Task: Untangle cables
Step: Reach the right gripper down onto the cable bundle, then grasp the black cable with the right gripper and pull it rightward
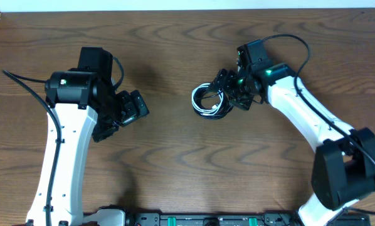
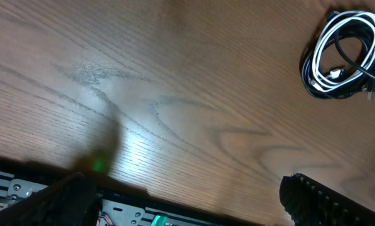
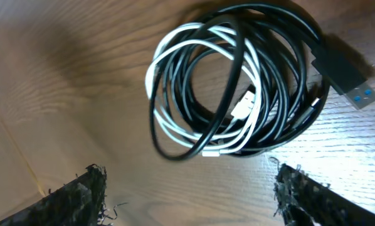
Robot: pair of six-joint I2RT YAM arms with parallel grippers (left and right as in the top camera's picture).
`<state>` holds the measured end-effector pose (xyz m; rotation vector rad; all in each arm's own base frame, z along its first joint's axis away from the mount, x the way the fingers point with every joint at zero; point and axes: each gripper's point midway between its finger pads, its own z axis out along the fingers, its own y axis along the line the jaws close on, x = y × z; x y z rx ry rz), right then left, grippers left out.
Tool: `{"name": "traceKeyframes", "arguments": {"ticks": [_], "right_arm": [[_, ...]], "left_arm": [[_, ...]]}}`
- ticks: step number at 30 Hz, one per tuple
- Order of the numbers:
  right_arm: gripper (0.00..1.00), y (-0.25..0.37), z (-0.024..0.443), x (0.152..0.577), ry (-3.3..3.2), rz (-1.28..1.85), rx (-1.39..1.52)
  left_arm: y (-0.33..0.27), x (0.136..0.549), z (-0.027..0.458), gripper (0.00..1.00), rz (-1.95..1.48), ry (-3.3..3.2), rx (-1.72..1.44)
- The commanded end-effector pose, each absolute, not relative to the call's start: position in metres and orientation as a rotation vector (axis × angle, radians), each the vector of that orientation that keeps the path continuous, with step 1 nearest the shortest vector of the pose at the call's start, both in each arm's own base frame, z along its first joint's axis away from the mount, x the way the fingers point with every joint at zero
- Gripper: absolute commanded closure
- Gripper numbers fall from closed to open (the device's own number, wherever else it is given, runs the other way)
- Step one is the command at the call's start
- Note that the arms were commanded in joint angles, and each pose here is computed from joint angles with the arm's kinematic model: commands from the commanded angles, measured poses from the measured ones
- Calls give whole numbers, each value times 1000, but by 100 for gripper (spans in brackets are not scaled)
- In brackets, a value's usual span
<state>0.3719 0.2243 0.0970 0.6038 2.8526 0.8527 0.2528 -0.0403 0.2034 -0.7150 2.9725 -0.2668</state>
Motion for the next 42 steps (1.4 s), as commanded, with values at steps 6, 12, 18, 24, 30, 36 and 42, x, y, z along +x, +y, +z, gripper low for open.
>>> {"name": "traceKeyframes", "arguments": {"ticks": [6,12,18,24,30,36,42], "right_arm": [[27,243,69,380,2866,801,642],[57,254,74,390,2812,849,598],[99,253,78,393,2802,864,600],[99,270,152,405,2681,1053,427],[99,270,288,403,2384,1147,181],[99,238,408,383,2062,1113,153],[99,229,422,363,2017,971,5]], "left_arm": [[-38,252,203,1,-251,2969,-736],[-38,252,203,1,-251,2969,-736],[-38,252,203,1,-251,2969,-736],[-38,252,203,1,-251,2969,-736],[-38,252,203,1,-251,2969,-736],[-38,252,203,1,-251,2969,-736],[-38,252,203,1,-251,2969,-736]]}}
